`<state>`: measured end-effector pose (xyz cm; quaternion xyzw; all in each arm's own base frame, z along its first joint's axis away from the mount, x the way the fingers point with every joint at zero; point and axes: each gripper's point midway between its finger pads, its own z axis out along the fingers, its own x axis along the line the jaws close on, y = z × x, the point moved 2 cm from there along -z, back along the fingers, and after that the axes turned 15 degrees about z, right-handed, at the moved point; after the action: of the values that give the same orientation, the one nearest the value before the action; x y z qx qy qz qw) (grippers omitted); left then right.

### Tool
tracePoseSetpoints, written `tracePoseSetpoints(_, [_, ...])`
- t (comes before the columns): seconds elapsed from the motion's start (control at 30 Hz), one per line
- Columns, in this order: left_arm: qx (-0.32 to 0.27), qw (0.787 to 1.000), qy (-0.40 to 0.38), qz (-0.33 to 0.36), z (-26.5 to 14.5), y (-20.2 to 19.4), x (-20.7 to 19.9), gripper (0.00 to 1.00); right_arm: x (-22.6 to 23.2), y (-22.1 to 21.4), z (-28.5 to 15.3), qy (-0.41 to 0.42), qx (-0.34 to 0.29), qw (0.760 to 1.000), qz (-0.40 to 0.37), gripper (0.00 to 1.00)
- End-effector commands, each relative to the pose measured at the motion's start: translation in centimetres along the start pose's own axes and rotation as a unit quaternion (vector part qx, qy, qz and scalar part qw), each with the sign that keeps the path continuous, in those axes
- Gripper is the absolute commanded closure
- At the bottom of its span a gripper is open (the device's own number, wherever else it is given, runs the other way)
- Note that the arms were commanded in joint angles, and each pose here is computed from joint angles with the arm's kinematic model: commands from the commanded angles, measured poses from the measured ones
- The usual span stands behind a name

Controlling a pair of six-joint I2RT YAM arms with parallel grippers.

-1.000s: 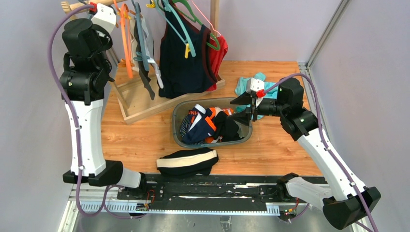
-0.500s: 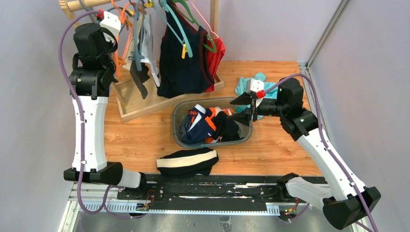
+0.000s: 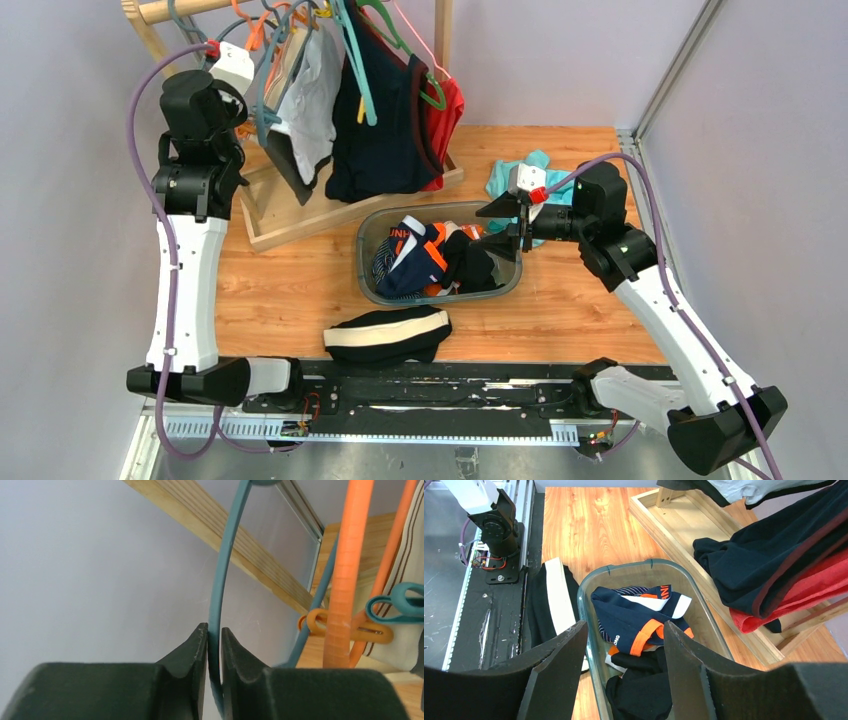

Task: Remove the underwear clipped to the hanger
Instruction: Place the hanger at the clothesline.

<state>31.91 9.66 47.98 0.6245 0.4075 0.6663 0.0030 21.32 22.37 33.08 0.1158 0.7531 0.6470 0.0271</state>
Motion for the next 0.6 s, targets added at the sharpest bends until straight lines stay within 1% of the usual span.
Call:
tracePoseSetpoints(0.0, [0.012,1.0,0.021,-0.002,-1.3,-1.1,1.3,0.77,0.4,-0.1,-0.1,0.006,-0.004,1.0,-0.01,0.41])
tracePoseSetpoints(0.23, [0.001,0.999,0.04,-0.014,-2.3,-0.9,2.8,0.59,0.3,-0.2,-0.1,0.005,-0.003,1.0,-0.01,0.42])
tracePoseSetpoints(0.37, [-0.015,0.998,0.044,-0.033,-3.5,-0.9,3.6,0.47,0.2,-0.3,0.0,0.005,-0.002,1.0,-0.008,0.41])
tracePoseSetpoints(0.47, [-0.033,0.998,0.028,-0.048,-4.6,-1.1,3.4,0.41,0.0,-0.4,0.0,0.002,-0.001,1.0,-0.008,0.41])
tracePoseSetpoints(0.57, [-0.058,0.997,-0.012,-0.054,-6.1,-1.7,2.0,0.33,-0.4,-0.8,0.1,-0.006,0.004,1.0,-0.008,0.41])
